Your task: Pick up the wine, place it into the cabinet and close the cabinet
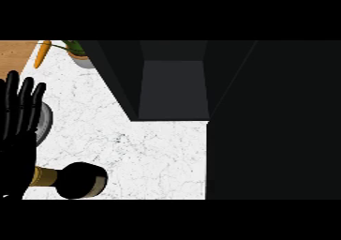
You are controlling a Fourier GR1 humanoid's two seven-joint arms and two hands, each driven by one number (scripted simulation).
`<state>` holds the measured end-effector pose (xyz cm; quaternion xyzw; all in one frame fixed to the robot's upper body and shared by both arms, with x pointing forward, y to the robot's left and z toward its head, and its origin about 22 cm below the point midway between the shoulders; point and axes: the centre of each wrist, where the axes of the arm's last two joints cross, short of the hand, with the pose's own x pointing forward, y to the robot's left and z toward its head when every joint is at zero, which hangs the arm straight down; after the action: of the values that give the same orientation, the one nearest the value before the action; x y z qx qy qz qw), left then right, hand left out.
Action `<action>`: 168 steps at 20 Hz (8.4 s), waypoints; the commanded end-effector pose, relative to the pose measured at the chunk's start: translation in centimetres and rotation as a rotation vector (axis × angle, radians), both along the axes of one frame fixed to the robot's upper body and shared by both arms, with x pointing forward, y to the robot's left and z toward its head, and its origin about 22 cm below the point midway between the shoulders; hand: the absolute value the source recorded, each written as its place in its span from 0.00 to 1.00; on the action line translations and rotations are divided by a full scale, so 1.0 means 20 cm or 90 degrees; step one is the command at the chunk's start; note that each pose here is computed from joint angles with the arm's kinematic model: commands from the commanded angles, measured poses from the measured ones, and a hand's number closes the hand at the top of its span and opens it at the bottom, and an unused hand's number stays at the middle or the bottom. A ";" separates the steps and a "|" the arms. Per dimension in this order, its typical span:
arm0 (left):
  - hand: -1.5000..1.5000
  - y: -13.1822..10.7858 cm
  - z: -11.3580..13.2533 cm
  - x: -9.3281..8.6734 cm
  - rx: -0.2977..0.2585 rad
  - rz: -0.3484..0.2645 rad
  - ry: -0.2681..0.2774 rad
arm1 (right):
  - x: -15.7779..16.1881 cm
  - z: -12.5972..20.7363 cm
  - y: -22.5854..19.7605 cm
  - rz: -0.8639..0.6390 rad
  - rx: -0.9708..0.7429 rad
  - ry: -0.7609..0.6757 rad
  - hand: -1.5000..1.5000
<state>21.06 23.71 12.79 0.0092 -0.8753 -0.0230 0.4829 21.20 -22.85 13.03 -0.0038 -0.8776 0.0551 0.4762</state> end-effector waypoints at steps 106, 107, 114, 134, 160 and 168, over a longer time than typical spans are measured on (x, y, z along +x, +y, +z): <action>0.00 0.53 -1.12 -0.16 -0.066 -0.237 0.389 | -0.64 0.43 0.29 0.123 0.063 0.136 0.00; 0.00 0.57 -1.12 -0.18 -0.071 -0.238 0.390 | -0.65 0.45 0.25 0.125 0.045 0.134 0.00; 0.00 0.50 -1.18 -0.16 -0.085 -0.254 0.399 | -0.67 0.42 0.27 0.119 0.055 0.131 0.00; 1.00 0.37 -1.24 0.01 -0.085 -0.198 0.307 | -0.65 0.42 0.29 0.130 0.055 0.133 0.00; 1.00 -0.06 -1.00 0.05 -0.131 -0.215 0.251 | -0.66 0.41 0.23 0.104 0.035 0.131 0.00; 1.00 -0.24 -0.83 0.07 -0.119 -0.206 0.221 | -0.70 0.42 0.22 0.115 0.058 0.123 0.00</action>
<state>22.54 20.09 -4.93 -0.1830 -0.7620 -0.0213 0.6208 11.24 -16.93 17.82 0.0688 -0.8076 0.0761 0.5807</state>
